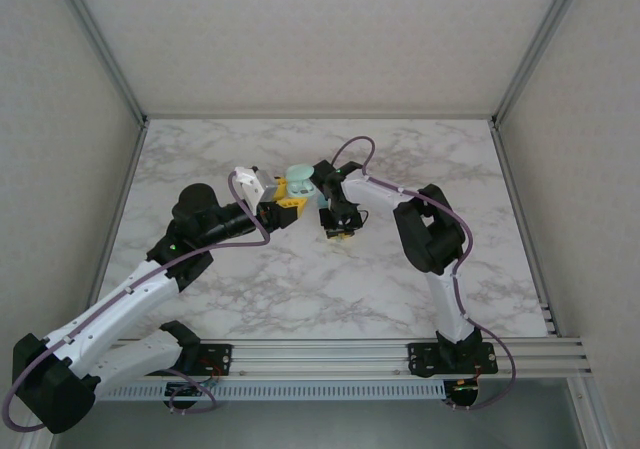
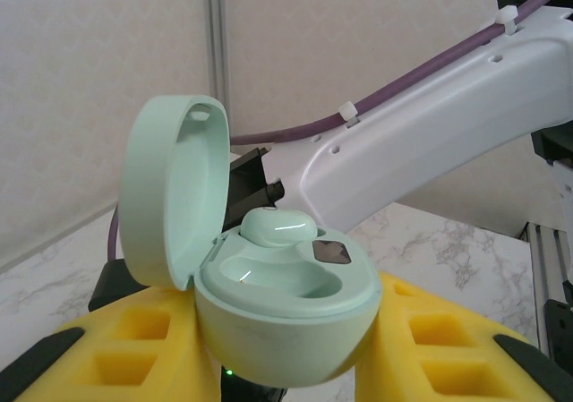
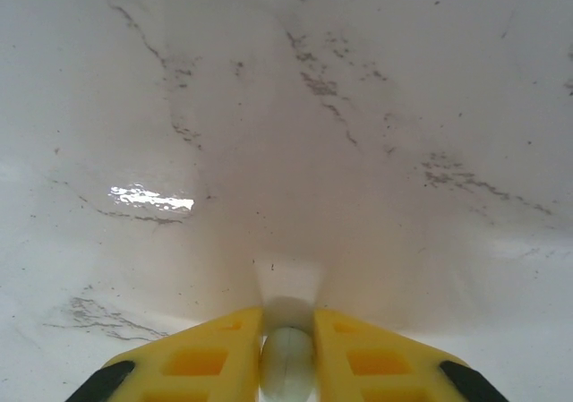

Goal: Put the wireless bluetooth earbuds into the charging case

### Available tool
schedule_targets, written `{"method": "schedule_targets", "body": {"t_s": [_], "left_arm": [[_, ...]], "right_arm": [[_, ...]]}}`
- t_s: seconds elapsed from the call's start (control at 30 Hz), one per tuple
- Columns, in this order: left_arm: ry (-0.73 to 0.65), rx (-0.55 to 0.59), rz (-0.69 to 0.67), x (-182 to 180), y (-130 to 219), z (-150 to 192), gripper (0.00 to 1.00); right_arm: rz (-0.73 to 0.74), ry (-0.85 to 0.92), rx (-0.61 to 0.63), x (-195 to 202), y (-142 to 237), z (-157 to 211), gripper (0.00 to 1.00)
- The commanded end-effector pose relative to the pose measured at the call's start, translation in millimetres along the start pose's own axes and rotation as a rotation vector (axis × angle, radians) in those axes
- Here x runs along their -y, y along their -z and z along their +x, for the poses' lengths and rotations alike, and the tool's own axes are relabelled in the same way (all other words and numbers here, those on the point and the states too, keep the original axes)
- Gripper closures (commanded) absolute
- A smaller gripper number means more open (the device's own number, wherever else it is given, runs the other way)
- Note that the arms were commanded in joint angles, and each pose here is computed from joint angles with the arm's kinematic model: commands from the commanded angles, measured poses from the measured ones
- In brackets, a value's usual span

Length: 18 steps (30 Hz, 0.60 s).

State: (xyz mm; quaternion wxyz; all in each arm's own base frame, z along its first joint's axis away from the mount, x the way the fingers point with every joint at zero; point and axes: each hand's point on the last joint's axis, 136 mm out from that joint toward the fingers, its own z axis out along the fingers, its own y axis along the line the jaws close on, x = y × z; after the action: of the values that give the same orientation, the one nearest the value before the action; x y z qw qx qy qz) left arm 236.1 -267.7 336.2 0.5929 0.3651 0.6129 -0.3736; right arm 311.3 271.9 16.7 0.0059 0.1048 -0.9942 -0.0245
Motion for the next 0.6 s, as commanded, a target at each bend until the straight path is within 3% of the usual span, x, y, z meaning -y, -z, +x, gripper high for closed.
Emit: {"method": "schedule_targets", "body": {"t_s": [0.0, 0.17, 0.23, 0.4, 0.57], "left_arm": [[-0.016, 0.025, 0.005, 3.5, 1.5, -9.6, 0.81], [-0.020, 0.027, -0.004, 2.6, 2.6, -11.2, 0.81], [-0.022, 0.029, -0.011, 2.3, 4.0, -12.0, 0.81], [-0.036, 0.021, -0.044, -3.3, 9.1, -11.4, 0.81], [-0.028, 0.027, -0.066, -11.6, 9.2, -12.7, 0.82]], "right_arm": [[0.044, 0.023, -0.033, 4.0, -3.1, 8.9, 0.80], [-0.045, 0.017, 0.049, -2.0, 32.9, 6.6, 0.82], [-0.179, -0.016, 0.097, -8.2, 55.7, 5.2, 0.82], [-0.706, -0.087, 0.200, -23.8, 141.6, 8.6, 0.82], [-1.070, -0.055, 0.263, -21.5, 219.9, 17.6, 0.82]]}}
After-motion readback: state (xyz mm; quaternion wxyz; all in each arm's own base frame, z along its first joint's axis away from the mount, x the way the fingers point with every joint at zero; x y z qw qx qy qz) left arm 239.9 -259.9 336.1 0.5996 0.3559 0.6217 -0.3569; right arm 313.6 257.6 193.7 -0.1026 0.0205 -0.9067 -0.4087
